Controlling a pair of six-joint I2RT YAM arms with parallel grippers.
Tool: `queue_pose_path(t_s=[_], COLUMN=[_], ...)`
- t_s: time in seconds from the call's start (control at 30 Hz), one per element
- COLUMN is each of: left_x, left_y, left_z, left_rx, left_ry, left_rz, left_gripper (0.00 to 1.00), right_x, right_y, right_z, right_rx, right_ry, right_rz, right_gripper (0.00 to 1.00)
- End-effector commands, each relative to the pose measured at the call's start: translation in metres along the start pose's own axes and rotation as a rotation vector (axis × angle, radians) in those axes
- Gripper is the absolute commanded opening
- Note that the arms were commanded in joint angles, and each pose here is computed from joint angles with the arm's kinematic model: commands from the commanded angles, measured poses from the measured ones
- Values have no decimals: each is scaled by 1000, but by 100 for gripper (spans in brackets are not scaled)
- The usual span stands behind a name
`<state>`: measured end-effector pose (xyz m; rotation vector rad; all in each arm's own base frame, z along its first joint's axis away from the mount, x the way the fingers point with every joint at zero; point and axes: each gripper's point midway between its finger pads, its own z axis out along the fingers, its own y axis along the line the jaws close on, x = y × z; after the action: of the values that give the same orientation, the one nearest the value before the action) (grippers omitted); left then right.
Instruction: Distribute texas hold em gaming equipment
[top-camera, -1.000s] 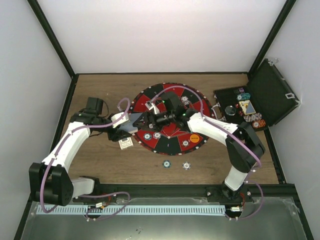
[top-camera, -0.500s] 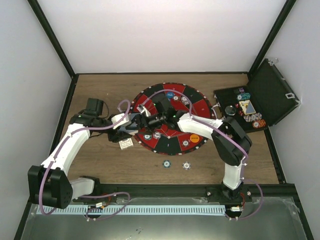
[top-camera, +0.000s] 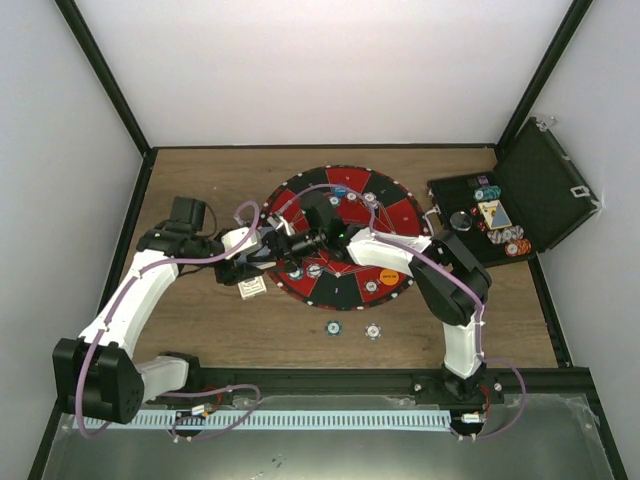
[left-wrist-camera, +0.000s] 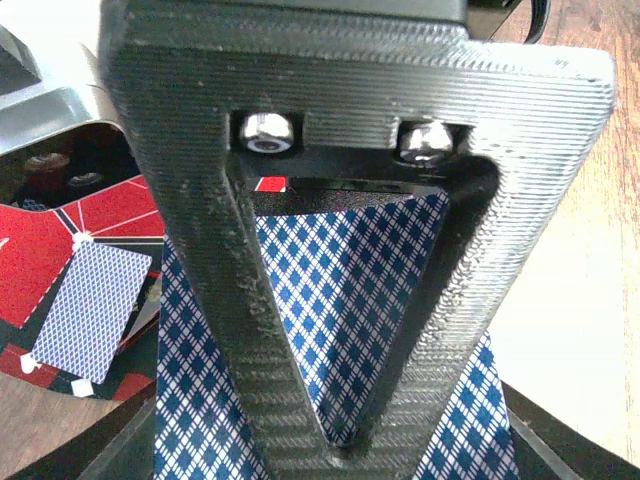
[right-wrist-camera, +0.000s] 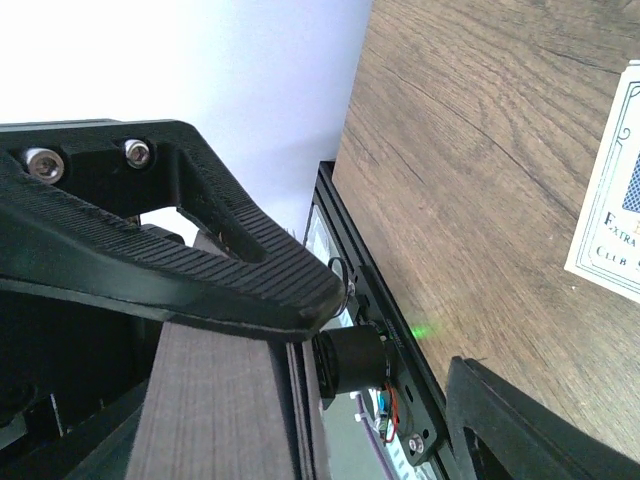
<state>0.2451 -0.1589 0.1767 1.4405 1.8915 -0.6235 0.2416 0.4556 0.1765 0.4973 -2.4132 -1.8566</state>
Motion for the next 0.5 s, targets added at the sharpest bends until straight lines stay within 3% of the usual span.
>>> queue_pose_path(t_s=[0.0, 0.47], left_x=[-11, -17], left_y=[-8, -9], left_z=[-5, -10], left_rx=[13, 8], left_ry=[-49, -58], left_rz=[51, 62], left_gripper=[5, 5], right_x=[-6, -4], right_y=[-1, -22], right_z=[-6, -39], right_rx=[-5, 75], right_ry=[-9, -44], right_rz=[-7, 13], right_gripper=[68, 60])
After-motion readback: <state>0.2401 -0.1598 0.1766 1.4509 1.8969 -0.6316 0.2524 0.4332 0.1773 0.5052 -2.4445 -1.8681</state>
